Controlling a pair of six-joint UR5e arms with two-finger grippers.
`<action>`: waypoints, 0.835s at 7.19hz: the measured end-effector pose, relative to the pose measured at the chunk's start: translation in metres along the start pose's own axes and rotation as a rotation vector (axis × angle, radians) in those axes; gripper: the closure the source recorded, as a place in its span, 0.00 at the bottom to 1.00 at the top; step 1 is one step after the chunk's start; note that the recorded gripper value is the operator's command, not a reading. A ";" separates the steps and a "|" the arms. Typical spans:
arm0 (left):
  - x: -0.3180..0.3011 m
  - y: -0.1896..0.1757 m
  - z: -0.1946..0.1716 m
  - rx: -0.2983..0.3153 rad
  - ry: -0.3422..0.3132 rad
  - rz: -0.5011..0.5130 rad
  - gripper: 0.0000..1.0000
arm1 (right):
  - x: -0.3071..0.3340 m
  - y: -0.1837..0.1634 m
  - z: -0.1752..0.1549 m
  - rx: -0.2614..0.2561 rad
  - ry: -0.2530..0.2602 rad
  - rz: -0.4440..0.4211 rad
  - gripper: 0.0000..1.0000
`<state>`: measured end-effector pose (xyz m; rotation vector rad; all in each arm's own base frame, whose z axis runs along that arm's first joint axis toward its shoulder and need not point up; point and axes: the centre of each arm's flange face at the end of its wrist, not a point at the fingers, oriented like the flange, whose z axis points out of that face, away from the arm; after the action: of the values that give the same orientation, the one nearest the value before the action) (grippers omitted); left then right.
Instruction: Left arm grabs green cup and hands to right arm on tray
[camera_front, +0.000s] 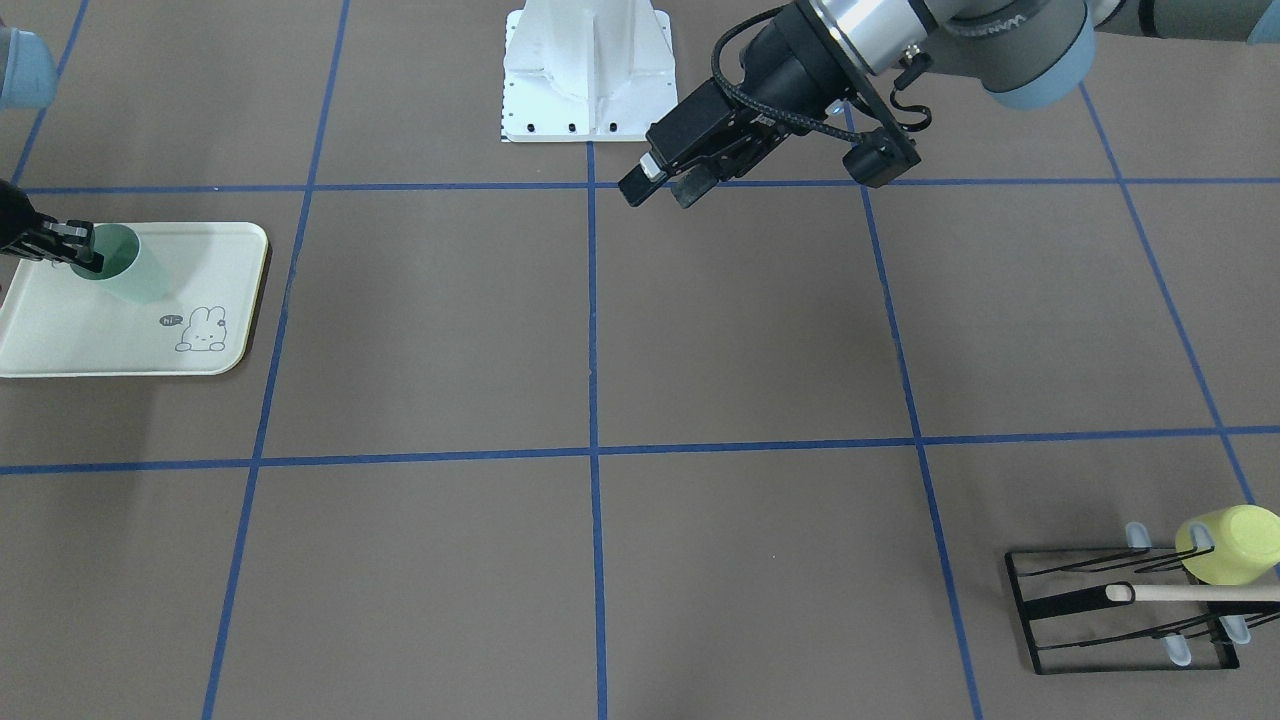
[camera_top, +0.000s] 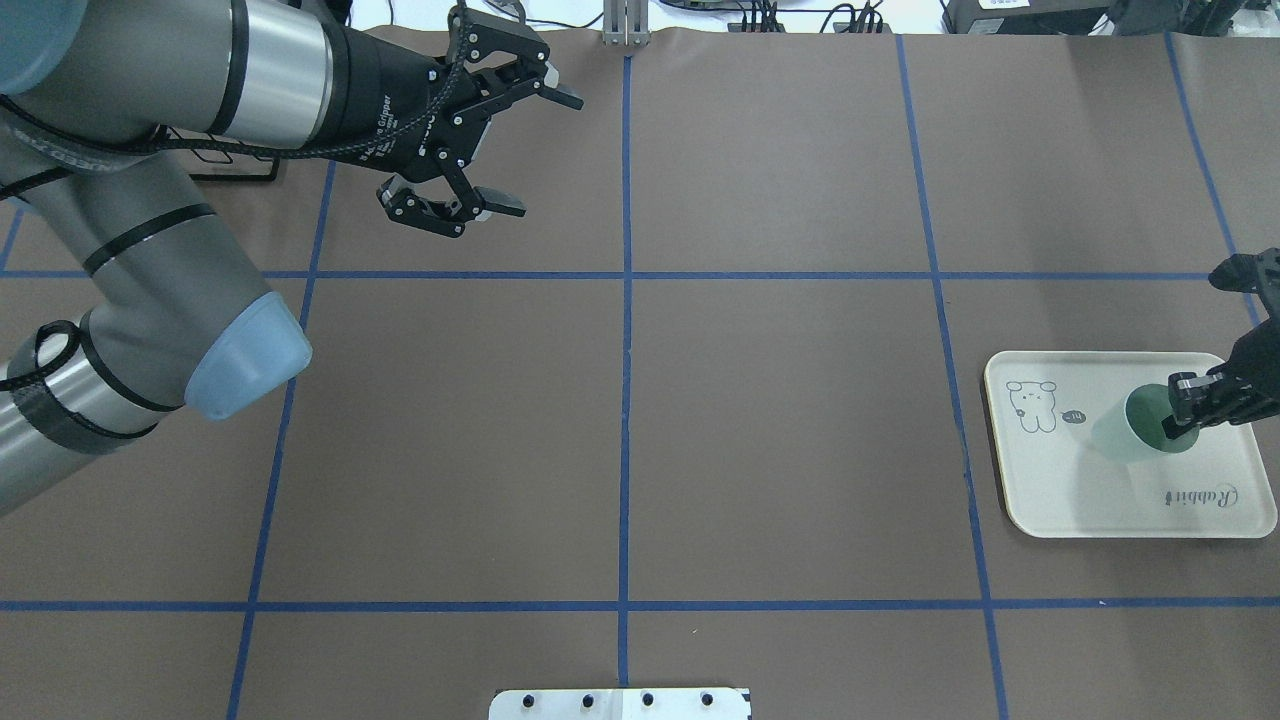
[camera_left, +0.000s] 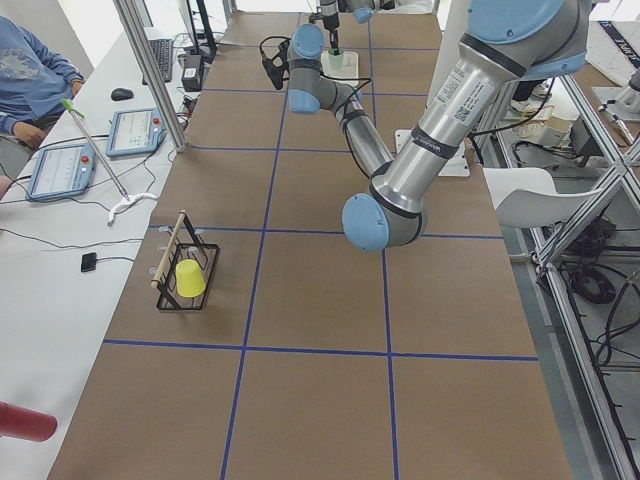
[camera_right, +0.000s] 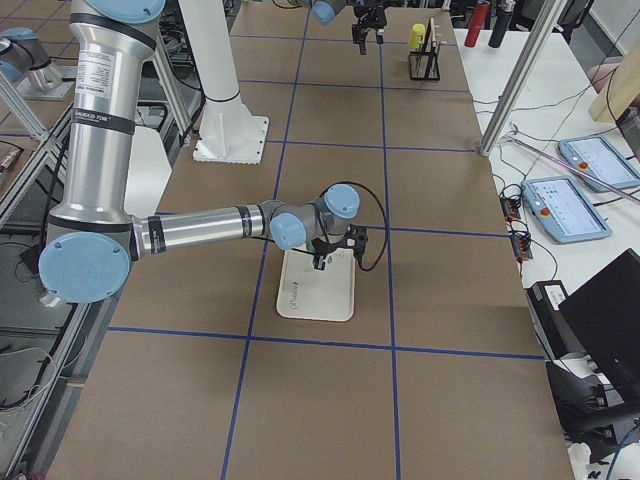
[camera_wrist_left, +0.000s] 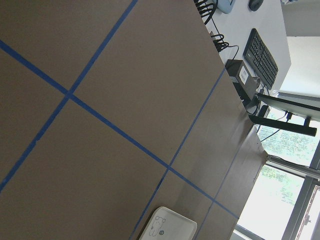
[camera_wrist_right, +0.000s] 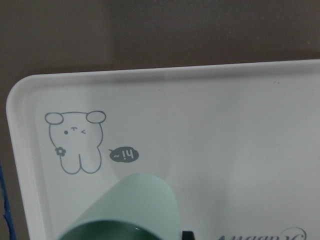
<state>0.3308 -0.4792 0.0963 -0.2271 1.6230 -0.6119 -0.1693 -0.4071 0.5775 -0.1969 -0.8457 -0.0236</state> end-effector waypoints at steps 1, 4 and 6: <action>0.000 0.001 0.001 -0.001 -0.001 0.000 0.00 | 0.004 0.000 0.002 -0.003 0.003 -0.006 1.00; -0.001 0.002 0.002 -0.003 -0.002 0.000 0.00 | 0.010 0.000 0.005 -0.009 0.009 -0.006 1.00; -0.001 0.002 0.002 -0.003 -0.003 -0.001 0.00 | 0.014 -0.002 0.005 -0.008 0.011 0.002 1.00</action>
<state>0.3337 -0.4776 0.0959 -0.2307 1.6216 -0.6091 -0.1639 -0.4068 0.5919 -0.2054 -0.8344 -0.0262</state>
